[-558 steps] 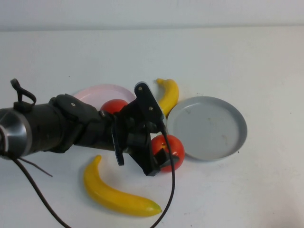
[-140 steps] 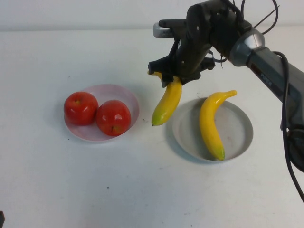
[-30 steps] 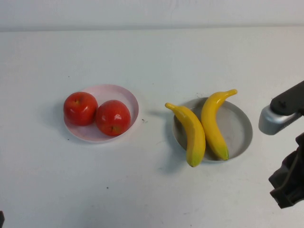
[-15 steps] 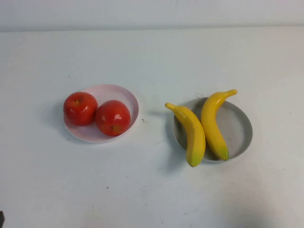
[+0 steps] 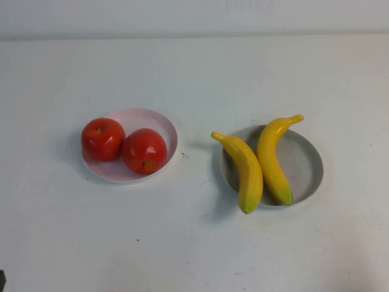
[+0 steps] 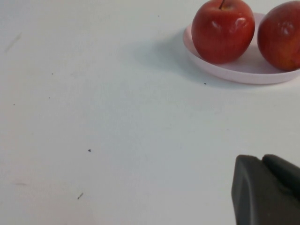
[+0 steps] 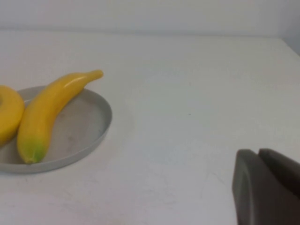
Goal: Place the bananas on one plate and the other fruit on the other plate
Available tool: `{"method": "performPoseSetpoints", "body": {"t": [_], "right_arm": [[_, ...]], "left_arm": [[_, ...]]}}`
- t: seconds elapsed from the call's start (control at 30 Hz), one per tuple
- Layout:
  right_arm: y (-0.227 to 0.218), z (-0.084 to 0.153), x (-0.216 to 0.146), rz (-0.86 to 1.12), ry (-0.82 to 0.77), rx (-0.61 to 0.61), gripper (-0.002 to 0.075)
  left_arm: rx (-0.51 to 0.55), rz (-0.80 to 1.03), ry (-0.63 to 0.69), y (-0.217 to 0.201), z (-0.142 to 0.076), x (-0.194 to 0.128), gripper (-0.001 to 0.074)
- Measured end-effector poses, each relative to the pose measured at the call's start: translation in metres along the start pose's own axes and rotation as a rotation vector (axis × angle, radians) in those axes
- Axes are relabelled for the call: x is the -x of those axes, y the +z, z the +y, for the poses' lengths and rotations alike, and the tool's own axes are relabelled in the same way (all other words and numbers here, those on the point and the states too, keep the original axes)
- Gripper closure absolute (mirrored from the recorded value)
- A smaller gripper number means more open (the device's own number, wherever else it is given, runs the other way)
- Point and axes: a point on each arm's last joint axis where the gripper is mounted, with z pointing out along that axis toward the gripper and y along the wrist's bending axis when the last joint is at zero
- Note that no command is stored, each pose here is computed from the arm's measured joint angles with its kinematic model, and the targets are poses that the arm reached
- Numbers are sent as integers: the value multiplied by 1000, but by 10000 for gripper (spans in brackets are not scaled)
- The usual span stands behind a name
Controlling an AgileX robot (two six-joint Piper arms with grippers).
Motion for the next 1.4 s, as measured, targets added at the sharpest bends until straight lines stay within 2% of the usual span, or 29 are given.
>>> {"method": "performPoseSetpoints", "body": {"t": [0.43, 1.4], "right_arm": [[-2, 4, -8, 74, -28, 46, 741], [-2, 5, -8, 77, 1, 57, 741]], "left_arm": [[0, 0, 0, 0, 0, 0, 736], [0, 0, 0, 0, 0, 0, 736]]}}
